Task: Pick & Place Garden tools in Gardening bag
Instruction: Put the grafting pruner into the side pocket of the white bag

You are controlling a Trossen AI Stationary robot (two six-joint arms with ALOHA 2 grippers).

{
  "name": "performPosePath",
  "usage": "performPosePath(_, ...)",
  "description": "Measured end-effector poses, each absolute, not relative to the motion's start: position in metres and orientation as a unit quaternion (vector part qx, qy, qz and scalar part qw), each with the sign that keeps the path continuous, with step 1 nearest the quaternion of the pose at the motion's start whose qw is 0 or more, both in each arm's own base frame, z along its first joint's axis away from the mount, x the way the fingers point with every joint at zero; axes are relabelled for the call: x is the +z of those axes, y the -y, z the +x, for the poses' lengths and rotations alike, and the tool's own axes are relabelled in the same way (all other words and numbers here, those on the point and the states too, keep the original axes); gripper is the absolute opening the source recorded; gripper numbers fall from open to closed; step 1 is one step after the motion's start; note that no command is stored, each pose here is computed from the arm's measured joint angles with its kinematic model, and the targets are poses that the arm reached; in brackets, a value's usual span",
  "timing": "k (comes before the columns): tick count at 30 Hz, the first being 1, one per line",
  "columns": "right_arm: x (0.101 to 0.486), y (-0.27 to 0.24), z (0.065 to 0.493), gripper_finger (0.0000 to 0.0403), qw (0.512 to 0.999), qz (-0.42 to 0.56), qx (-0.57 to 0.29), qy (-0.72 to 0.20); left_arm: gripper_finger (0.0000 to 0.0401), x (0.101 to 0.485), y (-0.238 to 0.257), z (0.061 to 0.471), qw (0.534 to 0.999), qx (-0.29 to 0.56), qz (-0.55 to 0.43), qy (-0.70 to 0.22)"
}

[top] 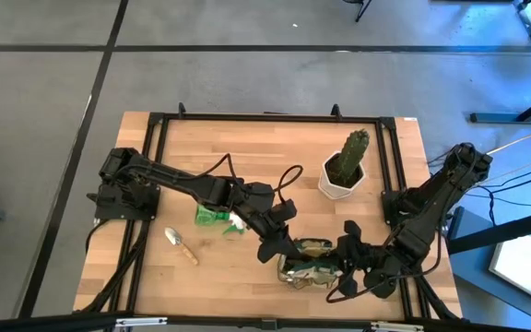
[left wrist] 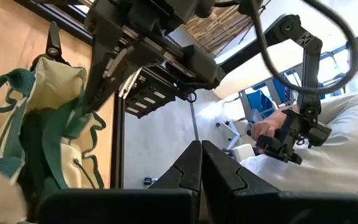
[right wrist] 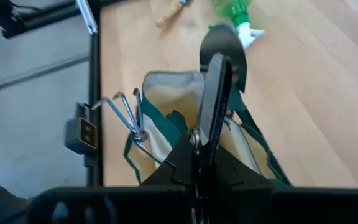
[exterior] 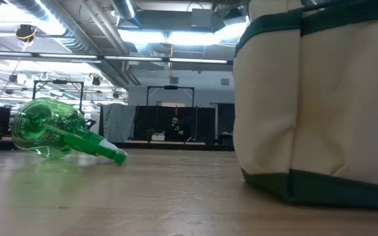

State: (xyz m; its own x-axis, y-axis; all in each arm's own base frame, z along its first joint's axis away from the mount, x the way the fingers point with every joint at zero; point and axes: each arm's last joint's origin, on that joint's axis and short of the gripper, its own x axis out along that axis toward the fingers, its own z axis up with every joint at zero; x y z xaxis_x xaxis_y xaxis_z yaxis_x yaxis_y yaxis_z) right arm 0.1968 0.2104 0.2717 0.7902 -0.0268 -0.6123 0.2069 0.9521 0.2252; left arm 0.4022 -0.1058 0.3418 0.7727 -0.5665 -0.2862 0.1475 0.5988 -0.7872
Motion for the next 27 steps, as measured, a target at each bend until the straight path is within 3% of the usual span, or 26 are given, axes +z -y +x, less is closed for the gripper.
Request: performPosePath(27, 0.26, -0.225, 0.202, 0.001, 0.922, 0.182, -0.014, -0.343, 0.0001, 0.341, 0.109, 0.401, 0.854, -0.208, -0.395, -0.266)
